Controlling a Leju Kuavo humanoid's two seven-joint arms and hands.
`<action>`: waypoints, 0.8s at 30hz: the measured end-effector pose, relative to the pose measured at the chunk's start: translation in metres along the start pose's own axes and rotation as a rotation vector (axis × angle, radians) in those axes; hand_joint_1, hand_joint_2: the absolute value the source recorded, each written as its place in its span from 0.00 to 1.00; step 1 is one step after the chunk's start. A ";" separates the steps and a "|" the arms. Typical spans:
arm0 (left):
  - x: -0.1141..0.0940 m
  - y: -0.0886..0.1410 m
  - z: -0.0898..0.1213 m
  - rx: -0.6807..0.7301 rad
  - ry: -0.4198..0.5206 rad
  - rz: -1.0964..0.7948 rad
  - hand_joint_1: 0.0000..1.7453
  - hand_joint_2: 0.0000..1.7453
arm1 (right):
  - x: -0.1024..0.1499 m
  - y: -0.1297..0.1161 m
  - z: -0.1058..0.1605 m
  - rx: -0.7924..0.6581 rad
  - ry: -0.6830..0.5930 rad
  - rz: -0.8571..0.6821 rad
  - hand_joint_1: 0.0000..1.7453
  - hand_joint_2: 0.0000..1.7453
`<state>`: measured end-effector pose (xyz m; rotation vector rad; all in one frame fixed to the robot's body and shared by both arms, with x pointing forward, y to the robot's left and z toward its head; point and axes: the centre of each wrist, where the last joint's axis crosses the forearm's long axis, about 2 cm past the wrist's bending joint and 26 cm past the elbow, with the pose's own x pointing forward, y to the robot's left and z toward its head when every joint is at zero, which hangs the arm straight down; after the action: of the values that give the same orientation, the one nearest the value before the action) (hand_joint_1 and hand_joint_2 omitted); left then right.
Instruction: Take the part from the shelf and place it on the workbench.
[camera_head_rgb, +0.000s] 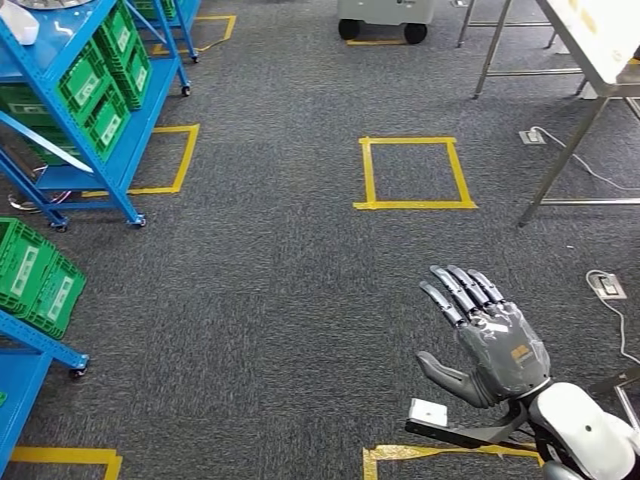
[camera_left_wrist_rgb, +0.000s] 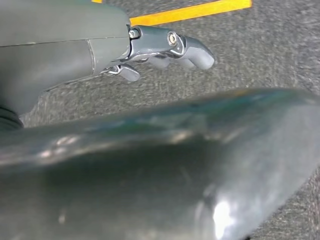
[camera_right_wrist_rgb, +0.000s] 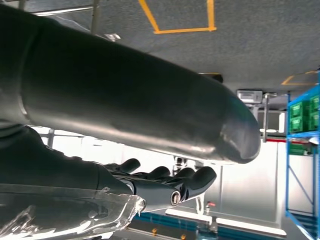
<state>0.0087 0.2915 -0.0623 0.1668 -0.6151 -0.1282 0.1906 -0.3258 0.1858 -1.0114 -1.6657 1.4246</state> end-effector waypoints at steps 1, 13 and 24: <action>0.001 0.000 0.000 -0.001 -0.003 -0.002 0.00 0.00 | 0.001 0.001 0.002 0.003 0.001 -0.003 0.00 0.00; 0.004 -0.002 -0.001 -0.006 -0.005 -0.010 0.00 0.00 | 0.001 0.000 0.003 -0.003 -0.004 -0.001 0.00 0.00; 0.007 0.000 -0.003 -0.006 -0.011 -0.009 0.00 0.00 | 0.000 -0.003 -0.005 -0.004 -0.018 0.008 0.00 0.00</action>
<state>0.0161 0.2909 -0.0609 0.1632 -0.6250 -0.1395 0.1945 -0.3236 0.1898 -1.0113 -1.6797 1.4393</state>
